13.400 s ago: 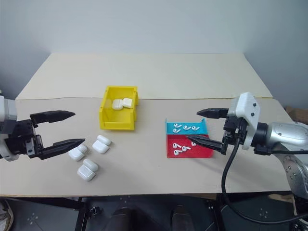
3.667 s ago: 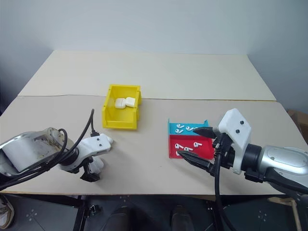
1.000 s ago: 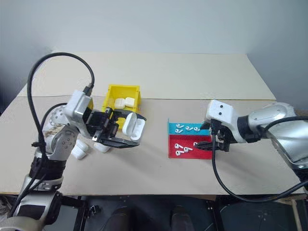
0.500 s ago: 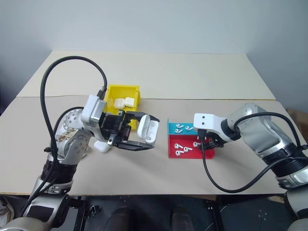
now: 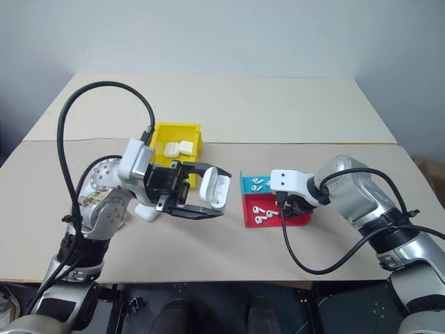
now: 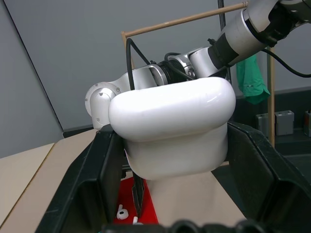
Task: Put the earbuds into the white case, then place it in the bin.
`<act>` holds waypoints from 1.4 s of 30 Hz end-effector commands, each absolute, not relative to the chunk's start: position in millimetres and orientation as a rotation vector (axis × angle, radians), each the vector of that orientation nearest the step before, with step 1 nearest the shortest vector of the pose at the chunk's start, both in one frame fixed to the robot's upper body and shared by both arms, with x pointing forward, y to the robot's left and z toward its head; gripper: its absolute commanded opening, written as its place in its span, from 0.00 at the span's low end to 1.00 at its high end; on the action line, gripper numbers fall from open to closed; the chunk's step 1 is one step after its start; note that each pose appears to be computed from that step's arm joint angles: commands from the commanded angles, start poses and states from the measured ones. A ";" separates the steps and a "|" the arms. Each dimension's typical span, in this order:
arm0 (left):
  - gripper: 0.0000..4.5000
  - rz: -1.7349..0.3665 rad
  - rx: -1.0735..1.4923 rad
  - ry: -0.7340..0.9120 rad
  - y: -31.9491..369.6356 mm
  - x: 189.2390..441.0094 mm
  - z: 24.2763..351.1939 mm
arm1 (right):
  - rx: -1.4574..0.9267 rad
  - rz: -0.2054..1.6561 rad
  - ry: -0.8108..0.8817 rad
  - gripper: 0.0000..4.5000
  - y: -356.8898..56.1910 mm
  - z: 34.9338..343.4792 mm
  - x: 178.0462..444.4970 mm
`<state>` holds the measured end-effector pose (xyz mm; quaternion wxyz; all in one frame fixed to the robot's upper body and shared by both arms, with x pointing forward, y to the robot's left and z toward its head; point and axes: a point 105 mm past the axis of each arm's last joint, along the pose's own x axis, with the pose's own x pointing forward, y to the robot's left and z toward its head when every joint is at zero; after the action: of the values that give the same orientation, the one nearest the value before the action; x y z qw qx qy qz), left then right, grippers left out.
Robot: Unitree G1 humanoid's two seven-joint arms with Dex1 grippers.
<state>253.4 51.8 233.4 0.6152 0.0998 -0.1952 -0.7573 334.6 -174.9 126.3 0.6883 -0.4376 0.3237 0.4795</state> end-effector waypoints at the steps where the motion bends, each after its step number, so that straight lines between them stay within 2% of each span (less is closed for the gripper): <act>1: 0.64 -1.747 0.253 -0.490 52.4 249.3 240.7 | -1.011 1.067 0.703 0.57 -177.5 134.0 335.2; 3: 0.64 -1.746 0.253 -0.491 52.0 249.3 240.9 | -1.015 1.063 0.711 0.57 -178.6 131.3 335.6; 4: 0.64 -1.746 0.254 -0.492 52.1 249.0 241.0 | -1.021 1.064 0.713 0.52 -179.0 130.0 335.4; 6: 0.64 -1.742 0.256 -0.492 52.3 248.9 241.1 | -1.031 1.065 0.723 0.44 -180.2 126.9 334.6; 9: 0.64 -1.736 0.253 -0.493 53.1 248.8 241.9 | -1.018 1.062 0.725 0.21 -179.6 126.5 333.0; 11: 0.64 -1.736 0.253 -0.492 53.9 248.3 241.9 | -1.016 1.041 0.711 0.14 -180.3 130.4 332.6; 16: 0.64 -1.741 0.248 -0.486 55.2 249.2 242.5 | -0.912 1.006 0.637 0.14 -182.1 159.3 320.8; 20: 0.64 -1.741 0.231 -0.489 58.7 252.2 248.6 | -0.665 1.050 0.474 0.14 -174.2 215.4 292.7; 23: 0.64 -1.744 0.200 -0.481 57.7 254.3 254.0 | -0.505 1.064 0.286 0.14 -168.1 248.1 276.3; 24: 0.64 -1.743 0.191 -0.475 56.6 255.8 255.8 | -0.444 1.065 0.178 0.14 -163.7 260.1 271.6; 28: 0.64 -1.740 0.178 -0.447 51.2 261.6 256.9 | -0.191 1.069 -0.107 0.14 -151.4 290.6 256.6; 30: 0.64 -1.744 0.172 -0.435 48.5 263.8 257.0 | -0.085 1.090 -0.195 0.14 -140.3 299.6 249.4; 35: 0.64 -1.770 0.141 -0.423 41.6 265.7 257.1 | -0.026 1.161 -0.298 0.14 -106.7 306.6 232.0; 42: 0.64 -1.770 0.159 -0.444 38.3 271.1 261.6 | 0.016 1.171 -0.254 0.14 -87.2 294.9 232.0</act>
<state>272.7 38.2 252.5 0.6155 0.0573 -0.1713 -0.7672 236.1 -88.5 288.5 0.8261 0.0164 -0.0980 0.5547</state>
